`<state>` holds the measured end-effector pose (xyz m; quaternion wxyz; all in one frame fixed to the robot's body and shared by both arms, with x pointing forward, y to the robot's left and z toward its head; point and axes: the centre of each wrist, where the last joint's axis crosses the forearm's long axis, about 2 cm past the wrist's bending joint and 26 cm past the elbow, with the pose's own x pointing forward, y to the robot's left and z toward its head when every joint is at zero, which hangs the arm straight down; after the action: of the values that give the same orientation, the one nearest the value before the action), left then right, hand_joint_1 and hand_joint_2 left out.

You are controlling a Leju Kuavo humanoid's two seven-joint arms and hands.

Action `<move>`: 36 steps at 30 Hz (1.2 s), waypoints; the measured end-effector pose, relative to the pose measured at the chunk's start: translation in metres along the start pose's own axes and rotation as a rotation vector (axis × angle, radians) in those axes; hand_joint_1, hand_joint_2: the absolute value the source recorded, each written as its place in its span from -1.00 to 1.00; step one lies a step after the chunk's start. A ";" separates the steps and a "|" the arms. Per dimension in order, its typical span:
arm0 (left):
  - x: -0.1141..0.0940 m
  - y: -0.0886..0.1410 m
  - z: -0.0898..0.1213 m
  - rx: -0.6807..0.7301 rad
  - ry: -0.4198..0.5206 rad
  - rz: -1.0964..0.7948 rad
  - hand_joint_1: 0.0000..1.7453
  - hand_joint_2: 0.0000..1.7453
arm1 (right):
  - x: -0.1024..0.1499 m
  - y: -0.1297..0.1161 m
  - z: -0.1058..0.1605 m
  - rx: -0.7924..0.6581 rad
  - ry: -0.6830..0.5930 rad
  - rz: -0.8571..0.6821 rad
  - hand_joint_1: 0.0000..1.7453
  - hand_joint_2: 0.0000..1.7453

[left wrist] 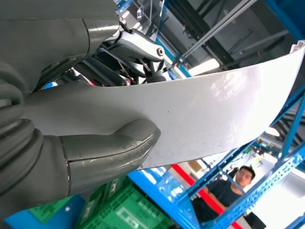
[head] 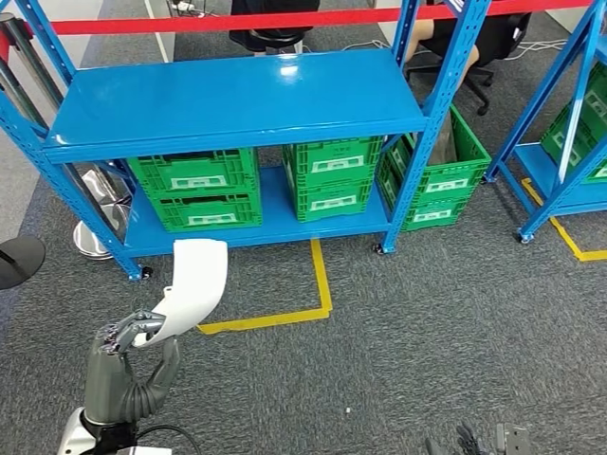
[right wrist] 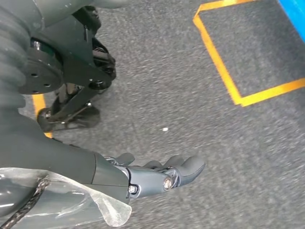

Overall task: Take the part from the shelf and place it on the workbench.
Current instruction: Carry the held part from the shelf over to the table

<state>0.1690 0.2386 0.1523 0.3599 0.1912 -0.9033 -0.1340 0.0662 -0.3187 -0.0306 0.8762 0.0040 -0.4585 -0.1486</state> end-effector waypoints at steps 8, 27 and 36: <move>0.000 -0.003 -0.009 -0.032 -0.029 0.022 1.00 1.00 | -0.001 -0.002 0.002 -0.024 -0.014 -0.027 -1.00 1.00; -0.003 -0.019 -0.026 -0.086 -0.017 0.225 1.00 1.00 | -0.012 -0.017 0.027 -0.095 0.004 -0.060 -1.00 1.00; -0.004 -0.026 -0.030 -0.101 0.006 0.337 1.00 1.00 | -0.009 -0.022 0.040 -0.109 0.016 -0.046 -1.00 1.00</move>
<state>0.1994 0.2139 0.1607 0.3889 0.0192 -0.9136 -0.1167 0.0234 -0.3319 -0.0174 0.8751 -0.0321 -0.4424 -0.1936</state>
